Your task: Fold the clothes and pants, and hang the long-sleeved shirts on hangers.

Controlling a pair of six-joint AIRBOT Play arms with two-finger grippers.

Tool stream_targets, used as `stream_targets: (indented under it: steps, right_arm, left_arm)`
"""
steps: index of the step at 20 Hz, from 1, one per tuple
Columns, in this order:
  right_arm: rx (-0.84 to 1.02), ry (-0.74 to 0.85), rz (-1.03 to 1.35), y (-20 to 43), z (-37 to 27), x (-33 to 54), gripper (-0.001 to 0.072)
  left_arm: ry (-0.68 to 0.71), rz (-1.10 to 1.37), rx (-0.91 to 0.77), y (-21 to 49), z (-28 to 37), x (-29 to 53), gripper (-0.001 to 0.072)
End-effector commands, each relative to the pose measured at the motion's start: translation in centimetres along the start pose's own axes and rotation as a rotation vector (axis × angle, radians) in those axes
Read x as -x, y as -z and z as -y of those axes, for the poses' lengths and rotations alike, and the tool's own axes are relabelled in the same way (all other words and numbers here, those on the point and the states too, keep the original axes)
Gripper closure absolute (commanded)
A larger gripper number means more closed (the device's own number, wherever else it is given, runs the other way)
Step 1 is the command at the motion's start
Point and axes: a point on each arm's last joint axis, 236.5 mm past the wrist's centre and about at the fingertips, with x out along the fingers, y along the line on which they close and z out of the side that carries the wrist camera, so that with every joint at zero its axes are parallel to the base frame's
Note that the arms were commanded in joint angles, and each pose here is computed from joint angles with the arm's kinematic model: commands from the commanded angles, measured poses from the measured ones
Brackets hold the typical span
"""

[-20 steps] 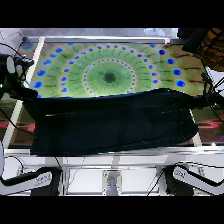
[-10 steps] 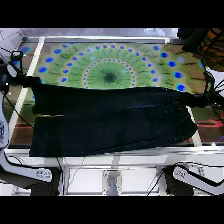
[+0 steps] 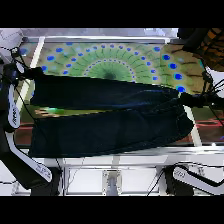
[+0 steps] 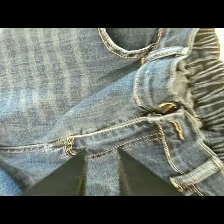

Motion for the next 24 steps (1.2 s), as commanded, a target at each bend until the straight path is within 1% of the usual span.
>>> stream_targets:
  steps: [1,2,3,5,7,8,9,10,13,14,16,17,20,21,22,23,24]
  right_arm:
    - [-0.003,0.030,0.060,-0.6,-0.1,-2.0,0.0394]
    - [-0.047,0.044,0.095,-1.6,0.2,-2.3,0.0385]
    - [-0.071,0.056,0.131,-2.7,0.7,-2.5,0.0364]
    - [-0.063,0.095,0.160,-4.4,2.1,-3.2,0.0364]
    - [-0.099,0.175,0.127,-5.4,5.2,-4.6,0.0363]
    - [-0.140,0.192,0.103,-5.7,6.6,-5.4,0.0340]
    - [-0.174,0.187,0.080,-6.1,7.5,-6.3,0.0301]
    - [-0.178,0.183,0.061,-6.4,7.9,-7.3,0.0303]
    - [-0.188,0.166,0.015,-7.3,8.3,-10.2,0.0307]
    - [-0.186,0.162,0.008,-7.5,8.2,-10.9,0.0329]
    - [-0.181,0.164,0.008,-8.2,8.4,-11.8,0.0381]
    - [-0.181,0.163,0.006,-8.3,8.5,-12.2,0.0395]
    - [-0.195,0.154,-0.022,-7.9,8.6,-13.7,0.0404]
    - [-0.191,0.150,-0.030,-7.7,8.4,-14.2,0.0476]
    - [-0.166,0.147,-0.032,-7.8,8.0,-14.3,0.0634]
    - [-0.123,0.143,-0.023,-8.5,7.7,-14.1,0.0692]
    - [-0.102,0.145,0.004,-9.8,7.4,-13.5,0.0692]
  left_arm:
    - [-0.004,-0.043,0.028,0.9,-0.2,-0.7,0.0504]
    - [-0.009,-0.072,0.014,1.5,-0.3,-0.5,0.0282]
    - [-0.025,-0.094,0.005,1.8,-0.8,-0.2,0.0216]
    - [-0.068,-0.121,-0.029,2.0,-1.9,1.1,0.0216]
    - [-0.155,-0.159,-0.091,2.1,-4.0,3.4,0.0216]
    - [-0.182,-0.191,-0.136,2.4,-4.7,4.6,0.0216]
    - [-0.192,-0.232,-0.184,2.9,-5.3,5.8,0.0217]
    - [-0.193,-0.280,-0.220,3.6,-5.6,7.1,0.0217]
    - [-0.186,-0.416,-0.265,6.1,-5.8,10.0,0.0216]
    - [-0.179,-0.441,-0.258,6.6,-5.7,10.7,0.0216]
    - [-0.125,-0.458,-0.235,7.0,-4.4,11.7,0.0216]
    - [-0.098,-0.453,-0.224,6.9,-3.7,12.1,0.0217]
    - [-0.018,-0.452,-0.225,7.5,-1.6,12.9,0.0217]
    - [0.021,-0.464,-0.225,8.1,-0.7,13.2,0.0217]
    - [0.051,-0.478,-0.222,9.0,-0.1,13.4,0.0220]
    - [0.064,-0.495,-0.225,9.8,0.1,13.7,0.0245]
    - [0.062,-0.512,-0.225,10.8,-0.1,14.0,0.0247]
